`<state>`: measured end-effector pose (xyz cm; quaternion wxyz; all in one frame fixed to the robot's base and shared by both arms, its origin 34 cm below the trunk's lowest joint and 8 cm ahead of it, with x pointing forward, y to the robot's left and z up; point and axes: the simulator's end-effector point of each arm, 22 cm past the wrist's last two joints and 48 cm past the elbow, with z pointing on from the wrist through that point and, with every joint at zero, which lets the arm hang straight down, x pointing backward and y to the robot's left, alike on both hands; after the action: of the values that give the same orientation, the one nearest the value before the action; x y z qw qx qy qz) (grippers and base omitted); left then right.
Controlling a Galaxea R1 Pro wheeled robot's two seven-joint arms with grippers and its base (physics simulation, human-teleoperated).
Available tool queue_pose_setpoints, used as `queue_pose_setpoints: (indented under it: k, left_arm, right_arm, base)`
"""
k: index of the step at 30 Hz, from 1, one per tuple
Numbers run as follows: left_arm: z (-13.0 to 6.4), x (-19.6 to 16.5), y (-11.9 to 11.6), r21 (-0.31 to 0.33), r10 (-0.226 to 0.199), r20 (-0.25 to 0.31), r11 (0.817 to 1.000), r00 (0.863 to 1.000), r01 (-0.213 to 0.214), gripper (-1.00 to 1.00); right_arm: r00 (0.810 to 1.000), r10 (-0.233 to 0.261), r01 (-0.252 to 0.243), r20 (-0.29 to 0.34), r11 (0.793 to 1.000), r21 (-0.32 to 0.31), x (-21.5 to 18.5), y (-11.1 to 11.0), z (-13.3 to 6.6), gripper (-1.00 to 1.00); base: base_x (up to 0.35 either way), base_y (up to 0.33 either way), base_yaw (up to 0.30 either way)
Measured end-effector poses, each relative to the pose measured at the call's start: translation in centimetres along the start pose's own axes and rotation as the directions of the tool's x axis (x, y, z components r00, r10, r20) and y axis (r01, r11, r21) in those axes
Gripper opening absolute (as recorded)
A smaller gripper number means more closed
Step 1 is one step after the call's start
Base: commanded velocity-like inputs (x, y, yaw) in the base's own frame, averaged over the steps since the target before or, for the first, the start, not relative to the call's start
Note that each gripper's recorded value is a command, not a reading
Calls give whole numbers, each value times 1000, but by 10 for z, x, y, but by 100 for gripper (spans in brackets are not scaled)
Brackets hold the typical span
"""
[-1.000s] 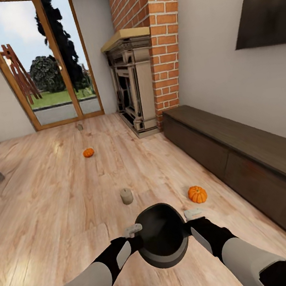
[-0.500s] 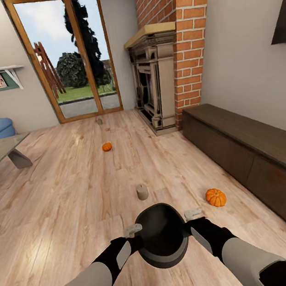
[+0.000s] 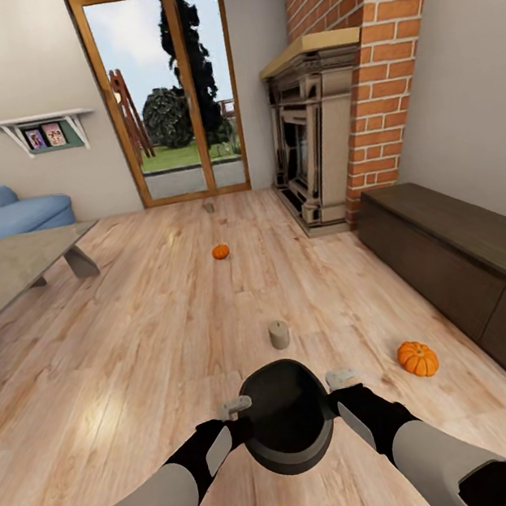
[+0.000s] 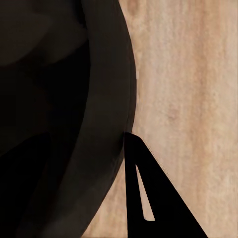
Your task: Place each of the two pumpkins and all three candles from the living room inside a cabinet in the living room (use any cabinet), then make sure every cabinet is closed, and position the cauldron so it is next to a table in the living room.
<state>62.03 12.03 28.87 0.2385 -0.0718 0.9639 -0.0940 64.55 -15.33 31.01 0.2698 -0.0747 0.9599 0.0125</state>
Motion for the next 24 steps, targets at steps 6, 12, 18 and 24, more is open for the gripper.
queue_pose_setpoints:
  k: [6,12,18,24]
  left_arm:
    - [0,0,0,0,0,0,1000,1000,0,-100]
    - [0,0,0,0,0,0,1000,1000,0,-100]
    - [0,0,0,0,0,0,1000,1000,0,-100]
    - [0,0,0,0,0,0,1000,1000,0,-100]
  right_arm:
    - [1000,0,0,1,1000,0,0,0,0,-100]
    - [1000,0,0,0,1000,0,0,0,0,-100]
    - [1000,0,0,0,1000,0,0,0,0,-100]
    - [1000,0,0,0,1000,0,0,0,0,-100]
  base:
    - [0,0,278]
    - [0,0,278]
    - [0,0,278]
    - [0,0,278]
